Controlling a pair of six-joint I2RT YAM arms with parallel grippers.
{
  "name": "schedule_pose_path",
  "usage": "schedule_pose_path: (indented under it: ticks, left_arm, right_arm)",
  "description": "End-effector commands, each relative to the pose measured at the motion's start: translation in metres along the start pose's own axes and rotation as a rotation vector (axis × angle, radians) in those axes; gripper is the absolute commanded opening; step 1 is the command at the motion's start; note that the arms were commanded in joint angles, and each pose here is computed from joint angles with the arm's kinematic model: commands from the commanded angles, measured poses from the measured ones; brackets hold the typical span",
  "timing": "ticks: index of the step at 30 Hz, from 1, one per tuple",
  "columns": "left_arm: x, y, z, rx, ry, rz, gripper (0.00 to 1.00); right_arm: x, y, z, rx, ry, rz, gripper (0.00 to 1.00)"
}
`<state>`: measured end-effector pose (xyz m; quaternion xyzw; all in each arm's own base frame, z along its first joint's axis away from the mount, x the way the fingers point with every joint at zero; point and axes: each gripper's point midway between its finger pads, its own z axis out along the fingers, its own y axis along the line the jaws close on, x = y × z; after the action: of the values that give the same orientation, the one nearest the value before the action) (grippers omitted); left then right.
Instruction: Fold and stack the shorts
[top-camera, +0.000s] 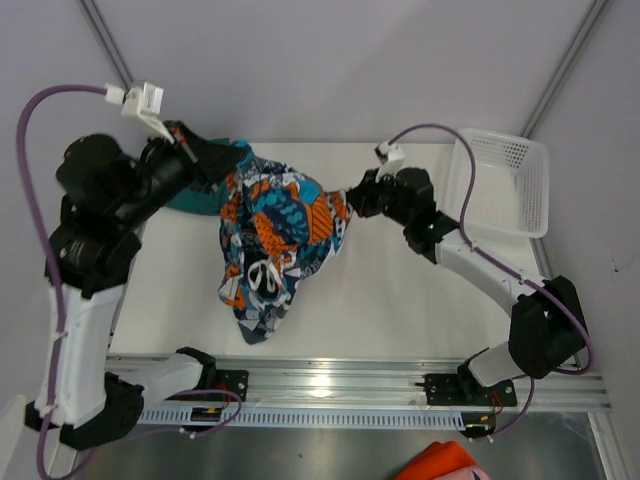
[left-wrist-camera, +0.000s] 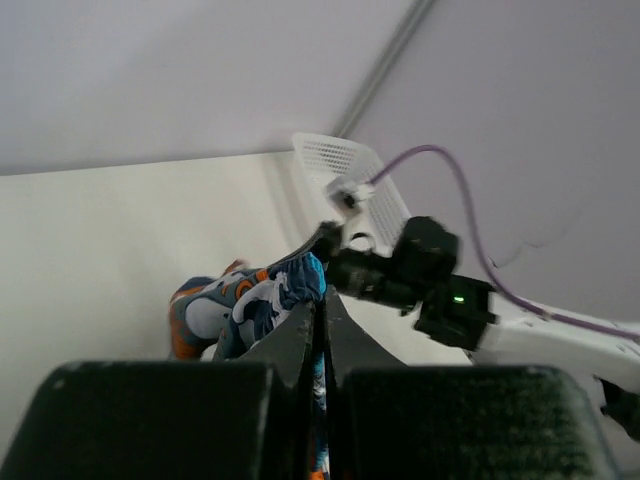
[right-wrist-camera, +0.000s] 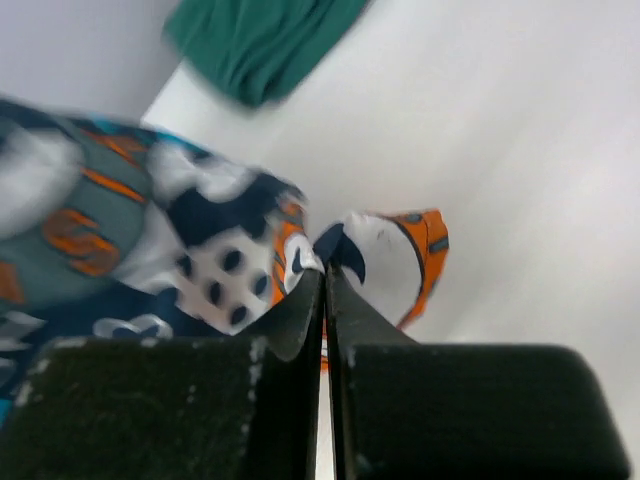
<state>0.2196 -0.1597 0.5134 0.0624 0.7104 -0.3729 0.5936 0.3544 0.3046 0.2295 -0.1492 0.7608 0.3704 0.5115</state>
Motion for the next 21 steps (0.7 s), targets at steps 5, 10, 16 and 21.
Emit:
schedule_pose_path:
  ticks: [5,10,16,21]
  left_arm:
    - [-0.089,0.056,0.090,0.144,-0.082,-0.187,0.00]
    - [-0.141,0.029,0.059,0.354,-0.191,-0.230,0.00]
    - [-0.059,0.042,0.031,0.390,-0.150,-0.325,0.00]
    - [-0.019,0.002,-0.023,0.388,-0.160,-0.248,0.00]
  right_arm:
    - [-0.188,-0.030,-0.039,0.264,-0.226,-0.114,0.00]
    - [-0.258,0.003,-0.106,0.282,-0.379,-0.188,0.00]
    - [-0.221,0.021,-0.181,0.273,-0.421,-0.128,0.00]
    - [-0.154,0.035,-0.232,0.197,-0.415,-0.054,0.00]
